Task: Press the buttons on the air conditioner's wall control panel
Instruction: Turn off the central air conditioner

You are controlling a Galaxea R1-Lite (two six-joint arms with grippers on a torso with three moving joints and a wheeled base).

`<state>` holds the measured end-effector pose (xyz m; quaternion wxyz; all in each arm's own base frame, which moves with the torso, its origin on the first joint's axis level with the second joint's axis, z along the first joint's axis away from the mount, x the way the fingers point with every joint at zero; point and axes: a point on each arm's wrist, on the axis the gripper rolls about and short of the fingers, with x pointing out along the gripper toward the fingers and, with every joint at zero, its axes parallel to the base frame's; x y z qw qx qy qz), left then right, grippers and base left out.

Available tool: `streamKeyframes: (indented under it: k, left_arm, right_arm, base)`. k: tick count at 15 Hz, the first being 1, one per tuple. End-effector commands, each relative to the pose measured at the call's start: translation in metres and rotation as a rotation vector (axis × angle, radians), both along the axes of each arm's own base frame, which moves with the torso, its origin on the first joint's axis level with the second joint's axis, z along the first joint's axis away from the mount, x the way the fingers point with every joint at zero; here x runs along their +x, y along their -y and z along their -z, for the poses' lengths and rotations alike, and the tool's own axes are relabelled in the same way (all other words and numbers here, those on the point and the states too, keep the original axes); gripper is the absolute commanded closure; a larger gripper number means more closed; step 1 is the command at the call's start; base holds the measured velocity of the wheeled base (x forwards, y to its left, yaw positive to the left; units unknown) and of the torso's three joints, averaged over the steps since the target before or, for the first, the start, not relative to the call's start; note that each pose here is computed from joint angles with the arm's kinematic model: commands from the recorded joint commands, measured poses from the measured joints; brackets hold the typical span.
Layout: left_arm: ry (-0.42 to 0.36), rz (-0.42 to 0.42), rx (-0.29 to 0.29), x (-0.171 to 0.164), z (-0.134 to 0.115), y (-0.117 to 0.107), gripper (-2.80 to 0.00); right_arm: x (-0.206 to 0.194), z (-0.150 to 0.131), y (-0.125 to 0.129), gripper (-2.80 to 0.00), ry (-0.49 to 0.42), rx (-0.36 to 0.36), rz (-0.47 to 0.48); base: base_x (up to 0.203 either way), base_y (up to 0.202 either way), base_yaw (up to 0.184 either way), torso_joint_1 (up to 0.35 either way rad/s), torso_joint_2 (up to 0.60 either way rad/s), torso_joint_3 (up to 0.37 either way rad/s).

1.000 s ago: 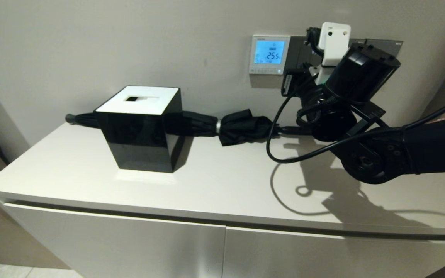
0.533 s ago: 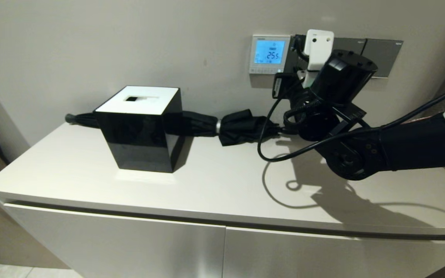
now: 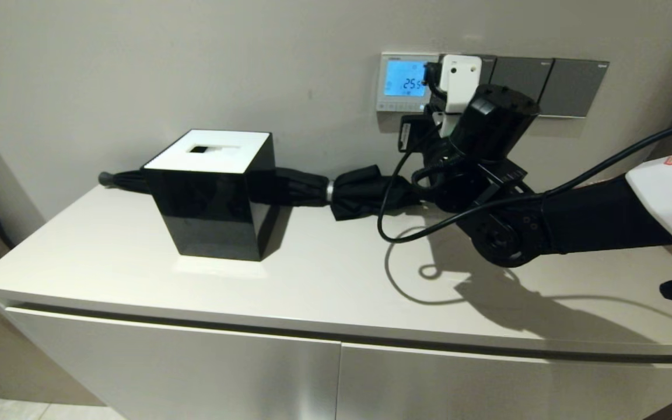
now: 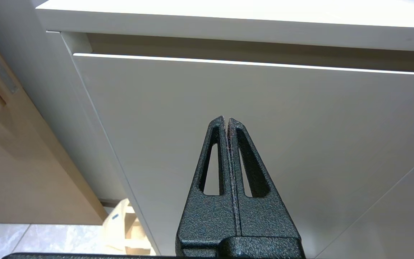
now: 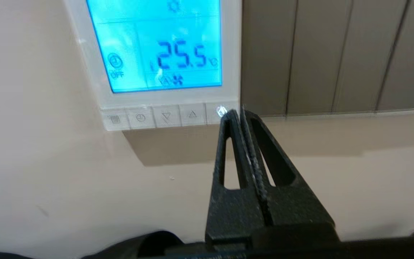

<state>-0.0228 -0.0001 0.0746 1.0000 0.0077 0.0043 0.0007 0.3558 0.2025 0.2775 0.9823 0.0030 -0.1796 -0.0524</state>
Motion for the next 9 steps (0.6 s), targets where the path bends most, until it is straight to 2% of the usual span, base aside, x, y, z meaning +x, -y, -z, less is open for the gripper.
streamKeyframes:
  k: [1,9]
  left_arm:
    - [-0.001,0.0,0.0,0.0,0.0001,0.0,0.0]
    - [-0.001,0.0,0.0,0.0,0.0001,0.0,0.0]
  right_arm:
    - [0.0037,0.0,-0.0024,0.0,0.003,-0.002,-0.004]
    - [0.0063,0.0031,-0.0029,0.0,-0.001,-0.01,-0.013]
  base:
    - [0.0,0.0,0.0,0.0,0.0,0.0]
    - [0.0,0.0,0.0,0.0,0.0,0.0]
